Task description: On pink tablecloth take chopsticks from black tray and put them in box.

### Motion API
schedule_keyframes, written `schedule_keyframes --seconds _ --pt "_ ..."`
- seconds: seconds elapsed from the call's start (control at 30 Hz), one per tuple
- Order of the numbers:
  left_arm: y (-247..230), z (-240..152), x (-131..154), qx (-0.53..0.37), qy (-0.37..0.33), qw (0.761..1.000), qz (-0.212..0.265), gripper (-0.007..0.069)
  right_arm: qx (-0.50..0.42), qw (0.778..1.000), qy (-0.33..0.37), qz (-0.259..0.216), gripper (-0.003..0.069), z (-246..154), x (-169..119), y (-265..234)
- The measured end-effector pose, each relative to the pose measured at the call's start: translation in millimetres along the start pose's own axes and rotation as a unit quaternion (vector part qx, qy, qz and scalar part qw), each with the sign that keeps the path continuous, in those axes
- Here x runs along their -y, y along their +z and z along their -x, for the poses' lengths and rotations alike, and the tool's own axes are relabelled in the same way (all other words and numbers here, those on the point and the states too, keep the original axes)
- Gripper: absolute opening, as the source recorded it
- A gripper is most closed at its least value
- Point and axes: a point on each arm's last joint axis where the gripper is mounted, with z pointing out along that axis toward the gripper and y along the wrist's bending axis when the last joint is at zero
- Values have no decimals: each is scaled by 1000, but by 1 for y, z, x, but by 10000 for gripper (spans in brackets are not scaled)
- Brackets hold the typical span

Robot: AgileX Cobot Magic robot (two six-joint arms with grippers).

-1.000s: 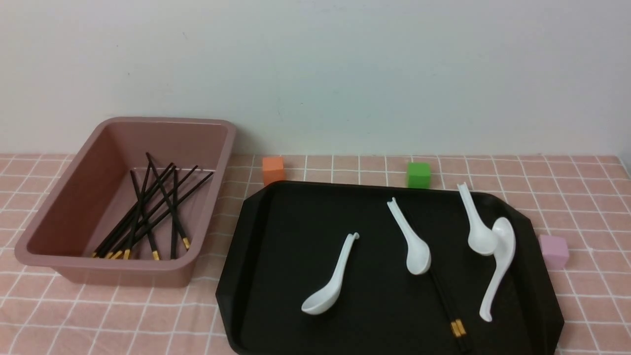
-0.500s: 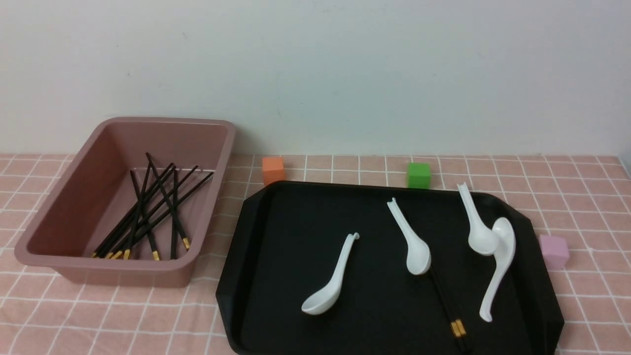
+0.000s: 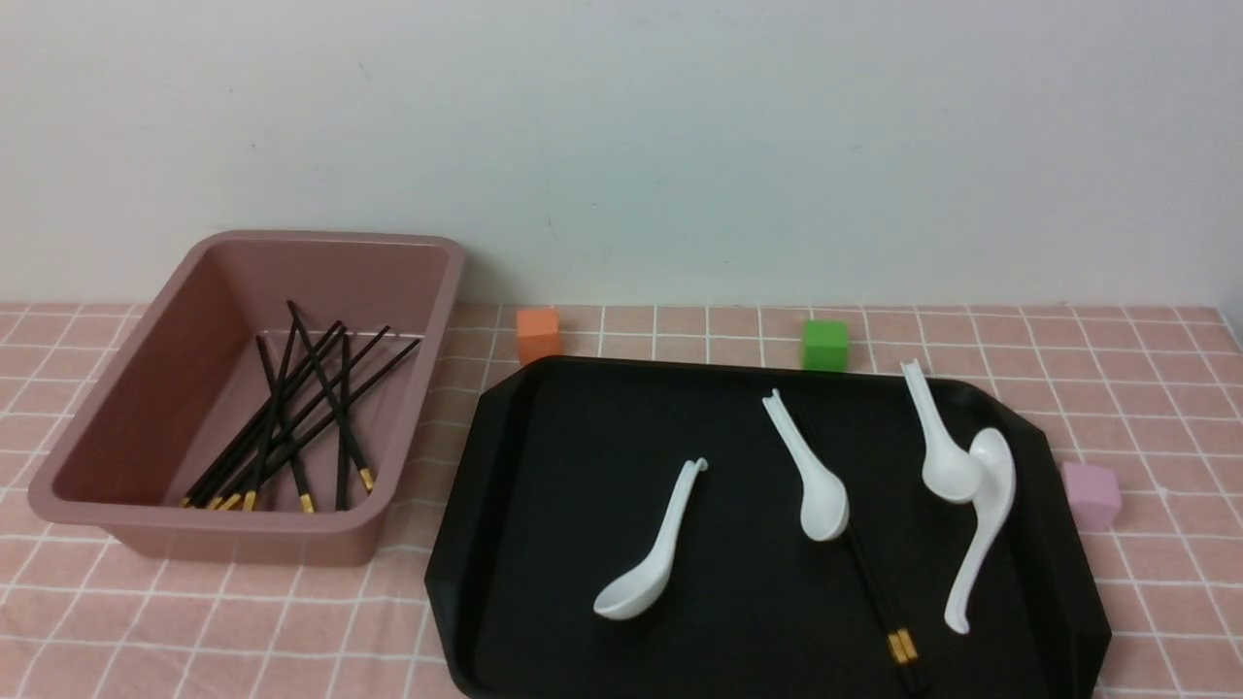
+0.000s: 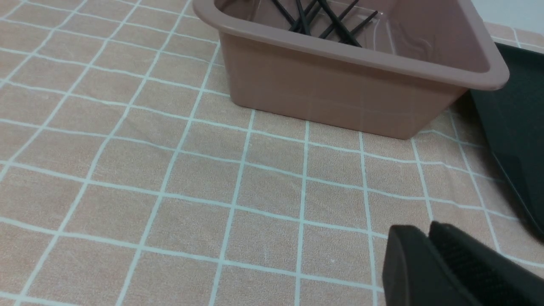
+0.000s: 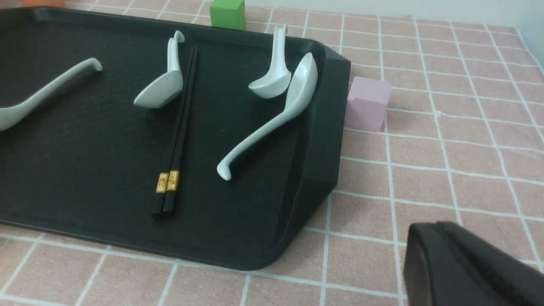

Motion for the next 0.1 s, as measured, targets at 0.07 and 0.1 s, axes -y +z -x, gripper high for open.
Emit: schedule_keyframes --seconds 0.07,0.1 --pt "0 0 0 0 0 1000 0 75 0 1000 0 0 11 0 0 0" --pt "0 0 0 0 0 1000 0 75 0 1000 0 0 11 0 0 0"
